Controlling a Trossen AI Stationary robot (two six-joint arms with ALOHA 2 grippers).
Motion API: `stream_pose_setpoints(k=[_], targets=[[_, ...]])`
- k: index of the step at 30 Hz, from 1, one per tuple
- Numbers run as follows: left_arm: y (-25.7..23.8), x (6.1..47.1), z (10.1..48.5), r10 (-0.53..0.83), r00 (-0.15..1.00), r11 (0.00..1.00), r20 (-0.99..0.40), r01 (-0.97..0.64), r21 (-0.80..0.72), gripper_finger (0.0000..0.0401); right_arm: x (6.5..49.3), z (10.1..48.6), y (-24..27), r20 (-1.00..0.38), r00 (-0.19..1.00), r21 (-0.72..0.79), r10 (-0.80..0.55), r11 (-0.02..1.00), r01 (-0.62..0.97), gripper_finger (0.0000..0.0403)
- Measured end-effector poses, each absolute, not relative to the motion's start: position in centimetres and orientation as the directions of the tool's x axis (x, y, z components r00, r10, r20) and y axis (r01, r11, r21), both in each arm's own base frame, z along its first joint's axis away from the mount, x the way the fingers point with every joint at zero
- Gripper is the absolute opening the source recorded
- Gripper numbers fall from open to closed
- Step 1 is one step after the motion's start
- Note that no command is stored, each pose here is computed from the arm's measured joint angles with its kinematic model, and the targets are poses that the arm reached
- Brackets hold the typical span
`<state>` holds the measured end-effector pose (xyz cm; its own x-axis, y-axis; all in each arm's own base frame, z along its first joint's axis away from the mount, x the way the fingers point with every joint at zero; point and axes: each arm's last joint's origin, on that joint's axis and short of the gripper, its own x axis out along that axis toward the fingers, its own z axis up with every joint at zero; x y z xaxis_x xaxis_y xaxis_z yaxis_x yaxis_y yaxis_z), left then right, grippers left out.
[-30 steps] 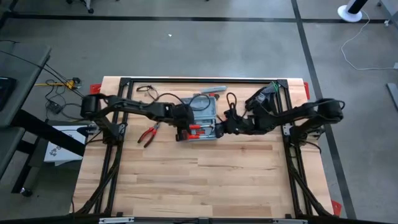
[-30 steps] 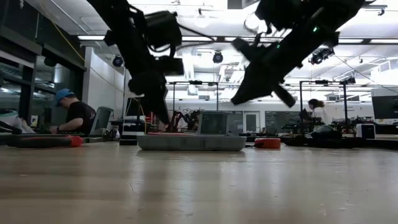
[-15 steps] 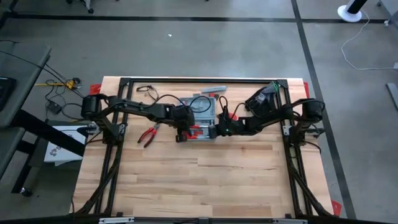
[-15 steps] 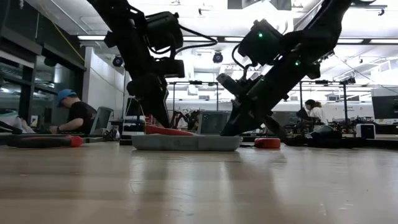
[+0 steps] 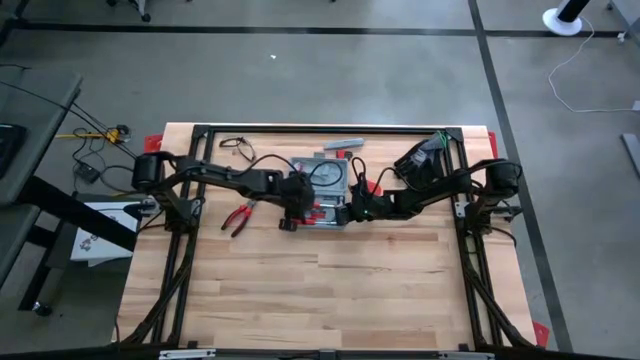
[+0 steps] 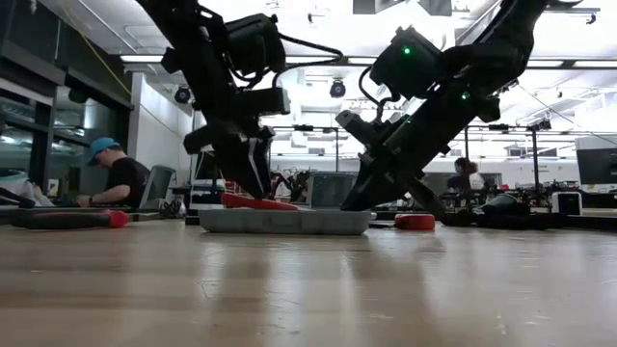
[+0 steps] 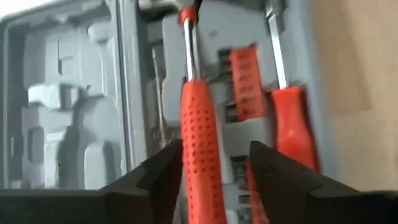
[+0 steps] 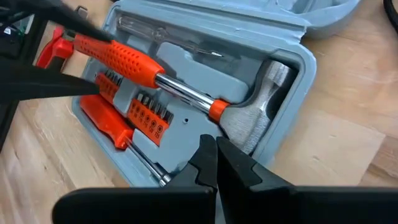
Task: Prefit tool cases
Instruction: Remove the orange hammer from the gray prefit tool case
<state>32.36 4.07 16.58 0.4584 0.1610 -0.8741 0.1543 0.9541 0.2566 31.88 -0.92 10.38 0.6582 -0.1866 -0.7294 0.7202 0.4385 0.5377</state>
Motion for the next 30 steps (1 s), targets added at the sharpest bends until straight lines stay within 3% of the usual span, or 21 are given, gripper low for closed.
stream_pose_setpoints(k=[5, 13, 17, 21, 30], targets=[[4.2, 32.9, 14.3, 0.298, 0.376, 0.917, -0.877, 0.142, 0.373, 0.0223, 31.9, 10.3, -0.9, -0.730, 0.657, 0.535, -0.186, 0.442, 0.720, 0.0000], [4.4, 33.8, 11.4, 0.477, 0.304, 0.850, -0.824, 0.079, 0.521, 0.0226, 31.8, 10.3, -0.6, -0.733, 0.659, 0.529, -0.170, 0.468, 0.708, 0.0000], [4.4, 34.0, 11.2, 0.463, 0.321, 0.863, -0.826, 0.050, 0.503, 0.0183, 31.8, 10.3, -0.2, -0.733, 0.662, 0.531, -0.157, 0.476, 0.701, 0.0000], [4.4, 33.9, 11.2, 0.375, 0.310, 0.906, -0.873, 0.074, 0.416, 0.0078, 31.8, 10.3, 0.0, -0.732, 0.659, 0.521, -0.175, 0.479, 0.706, 0.0000], [4.4, 33.6, 12.1, 0.259, 0.323, 0.961, -0.910, 0.008, 0.277, 0.0071, 32.0, 10.5, 0.2, -0.706, 0.686, 0.556, -0.176, 0.463, 0.690, 0.0000]])
